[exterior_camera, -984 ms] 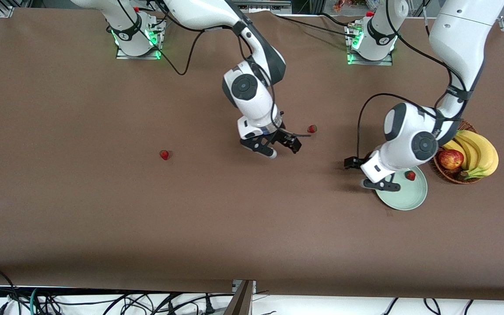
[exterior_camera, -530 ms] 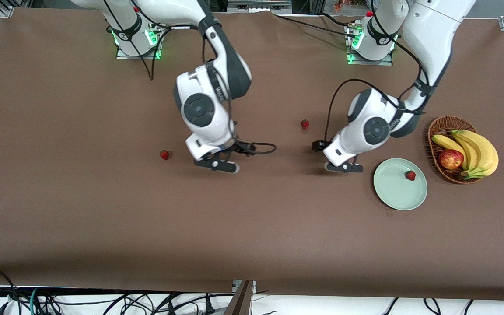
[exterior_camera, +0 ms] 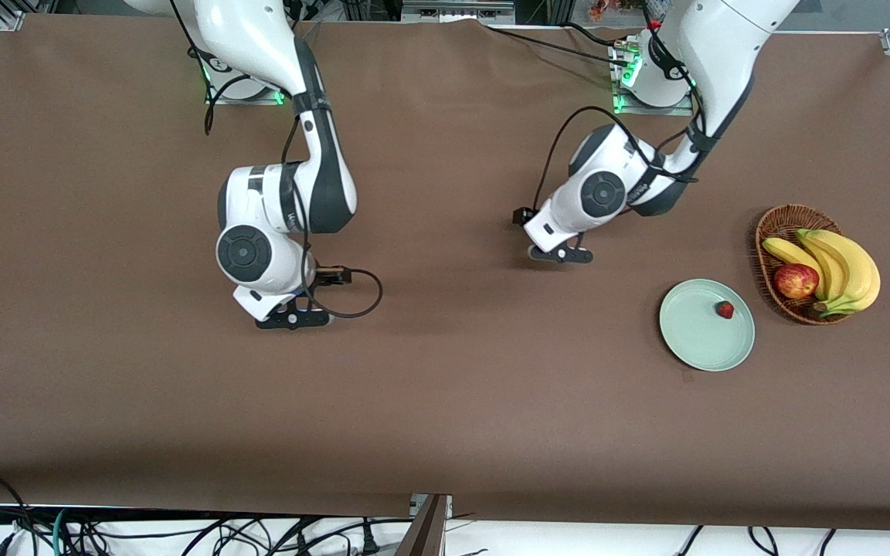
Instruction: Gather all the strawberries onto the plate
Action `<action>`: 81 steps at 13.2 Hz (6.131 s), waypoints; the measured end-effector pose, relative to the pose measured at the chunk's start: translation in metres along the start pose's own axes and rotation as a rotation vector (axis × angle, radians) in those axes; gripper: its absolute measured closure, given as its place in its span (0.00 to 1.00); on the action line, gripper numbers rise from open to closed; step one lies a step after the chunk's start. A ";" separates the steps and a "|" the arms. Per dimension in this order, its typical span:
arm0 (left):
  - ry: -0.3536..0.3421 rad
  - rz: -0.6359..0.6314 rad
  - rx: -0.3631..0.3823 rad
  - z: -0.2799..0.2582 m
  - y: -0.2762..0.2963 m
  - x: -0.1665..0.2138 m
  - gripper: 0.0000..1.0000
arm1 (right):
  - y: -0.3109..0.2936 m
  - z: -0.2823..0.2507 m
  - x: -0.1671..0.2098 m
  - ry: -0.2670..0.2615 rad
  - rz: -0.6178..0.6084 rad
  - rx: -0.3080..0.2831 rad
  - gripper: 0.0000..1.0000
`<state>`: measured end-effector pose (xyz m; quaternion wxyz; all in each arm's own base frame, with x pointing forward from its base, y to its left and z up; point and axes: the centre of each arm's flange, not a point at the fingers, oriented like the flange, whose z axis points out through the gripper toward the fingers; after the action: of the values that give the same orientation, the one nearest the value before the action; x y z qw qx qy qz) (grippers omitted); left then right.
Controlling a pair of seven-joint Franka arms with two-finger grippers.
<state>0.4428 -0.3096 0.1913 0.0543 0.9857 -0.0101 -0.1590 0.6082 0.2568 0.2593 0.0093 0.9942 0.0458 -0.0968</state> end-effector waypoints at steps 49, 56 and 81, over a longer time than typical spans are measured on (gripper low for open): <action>0.210 0.278 0.139 -0.118 -0.293 0.143 0.06 | -0.286 -0.052 -0.011 0.165 0.519 0.380 0.13; 0.115 0.124 0.050 -0.107 -0.129 0.111 0.00 | -0.202 -0.083 0.023 0.104 0.353 0.329 0.01; 0.169 -0.108 0.109 0.049 0.092 -0.152 0.00 | 0.040 -0.277 -0.082 0.010 0.034 0.010 0.00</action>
<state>0.2826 -0.4002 0.2032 -0.0076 0.9962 0.0389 -0.0770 0.5848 0.2174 0.5475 0.0058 0.9954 0.0284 -0.0918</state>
